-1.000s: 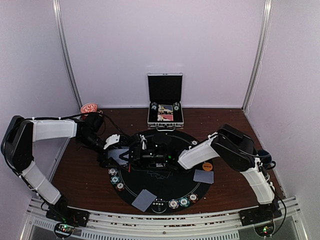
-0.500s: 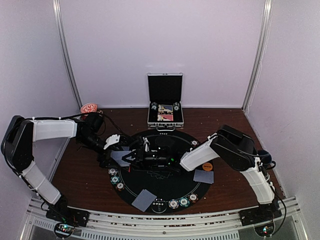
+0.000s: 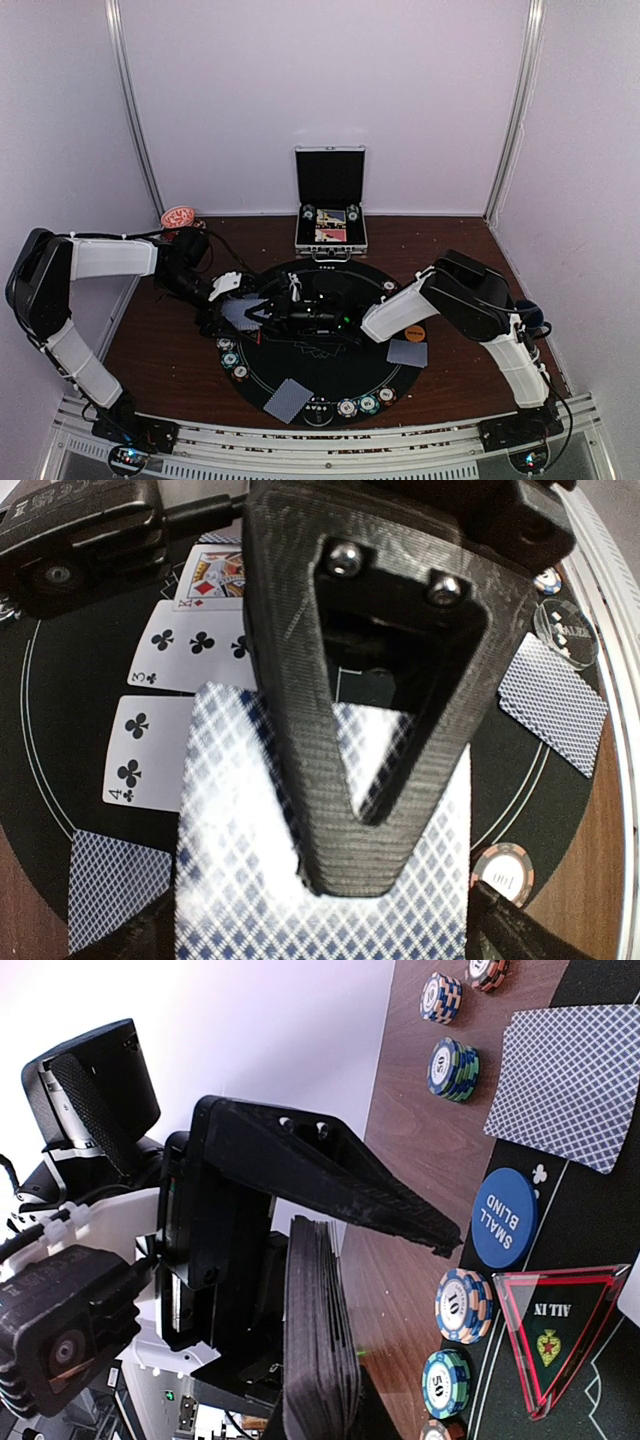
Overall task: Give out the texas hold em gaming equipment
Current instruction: Pass from the left arm to the right, then pass from the right arm to the left
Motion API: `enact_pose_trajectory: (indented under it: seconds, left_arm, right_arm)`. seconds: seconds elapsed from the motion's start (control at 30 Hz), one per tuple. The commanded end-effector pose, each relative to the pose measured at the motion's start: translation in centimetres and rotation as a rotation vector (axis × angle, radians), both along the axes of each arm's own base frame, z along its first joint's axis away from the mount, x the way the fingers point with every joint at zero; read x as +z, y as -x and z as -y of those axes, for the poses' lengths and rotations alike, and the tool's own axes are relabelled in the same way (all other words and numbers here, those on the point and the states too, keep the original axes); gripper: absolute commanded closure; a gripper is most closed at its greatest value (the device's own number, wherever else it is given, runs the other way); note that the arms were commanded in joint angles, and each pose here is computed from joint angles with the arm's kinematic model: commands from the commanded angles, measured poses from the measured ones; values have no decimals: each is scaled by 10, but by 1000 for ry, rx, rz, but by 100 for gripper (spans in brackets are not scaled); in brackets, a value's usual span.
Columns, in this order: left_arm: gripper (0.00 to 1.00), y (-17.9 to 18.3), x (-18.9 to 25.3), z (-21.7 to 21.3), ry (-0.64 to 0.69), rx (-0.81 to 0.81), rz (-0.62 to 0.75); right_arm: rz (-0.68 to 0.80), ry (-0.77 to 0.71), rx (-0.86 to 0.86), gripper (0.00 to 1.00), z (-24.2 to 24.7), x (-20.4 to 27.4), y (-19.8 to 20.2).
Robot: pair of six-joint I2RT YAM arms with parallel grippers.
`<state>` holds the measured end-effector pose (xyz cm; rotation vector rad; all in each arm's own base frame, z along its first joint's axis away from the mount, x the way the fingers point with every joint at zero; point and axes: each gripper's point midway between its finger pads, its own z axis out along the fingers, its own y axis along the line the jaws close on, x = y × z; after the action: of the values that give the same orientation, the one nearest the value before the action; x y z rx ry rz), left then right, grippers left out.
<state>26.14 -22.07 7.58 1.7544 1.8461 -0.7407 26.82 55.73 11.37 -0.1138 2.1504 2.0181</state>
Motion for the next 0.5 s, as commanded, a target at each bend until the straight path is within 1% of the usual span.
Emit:
enact_pose_trajectory:
  seconds: [0.0,0.3,0.37,0.43,0.47]
  left_arm:
    - [10,3,-3,1,8,-21,3]
    - [23,4,-3,3,12,-27,-2]
    - [27,4,-3,3,13,-27,1]
    - [34,5,-4,3,13,-31,-2]
    - [35,4,-3,3,13,-30,-1]
  right_arm:
    - [19,-81,-11,99,2,30,-3]
    - [0,-69,-11,99,2,22,-3]
    - [-5,-67,-10,99,1,20,-2]
    - [-9,-64,-10,98,1,18,-2]
    - [-10,-64,-8,98,0,18,-2]
